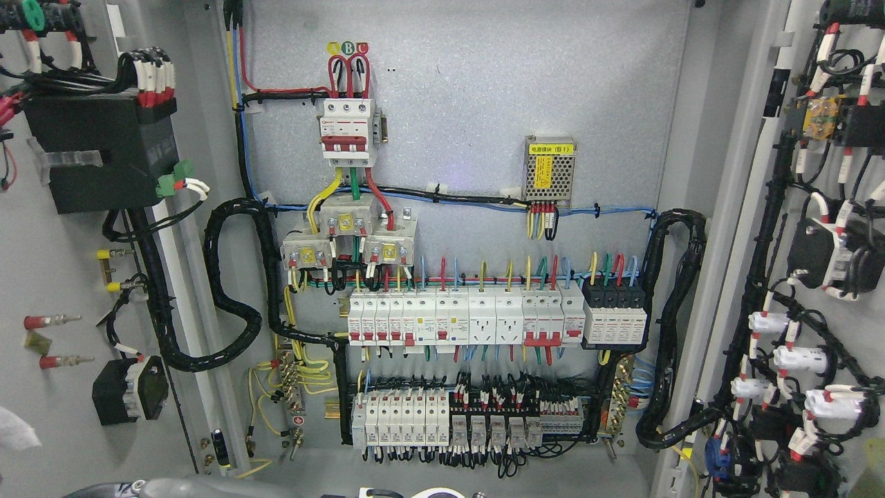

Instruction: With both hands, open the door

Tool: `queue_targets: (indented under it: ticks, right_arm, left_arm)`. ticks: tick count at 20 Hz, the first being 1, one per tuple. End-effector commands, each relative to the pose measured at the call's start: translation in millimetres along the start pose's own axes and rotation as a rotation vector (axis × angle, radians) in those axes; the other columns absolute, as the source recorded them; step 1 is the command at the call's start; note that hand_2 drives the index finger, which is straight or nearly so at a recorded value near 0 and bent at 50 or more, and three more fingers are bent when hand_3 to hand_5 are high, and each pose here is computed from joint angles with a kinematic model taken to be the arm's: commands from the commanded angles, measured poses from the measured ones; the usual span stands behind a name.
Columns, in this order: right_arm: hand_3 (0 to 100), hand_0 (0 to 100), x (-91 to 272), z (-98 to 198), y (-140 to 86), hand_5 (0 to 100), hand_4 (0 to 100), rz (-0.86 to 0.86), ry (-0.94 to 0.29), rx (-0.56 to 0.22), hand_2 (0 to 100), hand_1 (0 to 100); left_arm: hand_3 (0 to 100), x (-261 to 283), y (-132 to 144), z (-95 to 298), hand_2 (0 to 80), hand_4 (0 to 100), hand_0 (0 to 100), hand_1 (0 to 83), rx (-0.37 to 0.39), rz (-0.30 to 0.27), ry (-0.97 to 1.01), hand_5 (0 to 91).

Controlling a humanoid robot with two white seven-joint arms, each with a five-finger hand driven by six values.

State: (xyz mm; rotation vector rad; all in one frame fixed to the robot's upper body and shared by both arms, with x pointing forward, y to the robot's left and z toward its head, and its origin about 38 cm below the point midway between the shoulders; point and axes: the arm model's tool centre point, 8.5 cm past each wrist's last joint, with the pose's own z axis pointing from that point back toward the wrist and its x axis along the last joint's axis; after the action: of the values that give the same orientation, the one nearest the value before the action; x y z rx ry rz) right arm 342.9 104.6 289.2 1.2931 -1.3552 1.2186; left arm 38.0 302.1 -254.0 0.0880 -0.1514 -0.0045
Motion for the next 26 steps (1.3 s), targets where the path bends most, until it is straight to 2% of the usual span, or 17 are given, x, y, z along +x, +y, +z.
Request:
queue_targets:
  ticks: [1, 8, 12, 15, 23, 26]
  right_arm:
    - [0, 22, -7, -5, 4, 0, 0, -0.016, 0.029, 0.029, 0, 0]
    - [0, 22, 9, -7, -9, 0, 0, 0.019, 0.02, 0.021, 0, 0]
    - [0, 22, 5, -5, -20, 0, 0, 0.015, 0.04, -0.002, 0, 0]
    - [0, 22, 9, -5, -21, 0, 0, -0.027, 0.023, 0.001, 0, 0]
    - [0, 22, 16, -8, -21, 0, 0, -0.006, 0.026, 0.011, 0, 0]
    - [0, 22, 16, -8, -21, 0, 0, -0.005, 0.028, 0.013, 0, 0]
  left_arm:
    - [3, -5, 2, 1, 2.7, 4, 30, 0.0, 0.003, 0.001, -0.003, 0.0]
    - [3, -3, 2, 0, 2.7, 4, 30, 0.0, 0.003, 0.002, -0.008, 0.0]
    - [3, -3, 2, 0, 2.7, 4, 30, 0.0, 0.003, 0.002, -0.01, 0.0]
    - [3, 4, 0, -2, 2.7, 4, 30, 0.0, -0.006, -0.002, -0.053, 0.0]
    - [3, 14, 3, -3, 2.7, 4, 30, 0.0, -0.011, -0.011, -0.125, 0.0]
    - [3, 33, 5, -4, 2.7, 4, 30, 0.0, -0.014, -0.015, -0.181, 0.0]
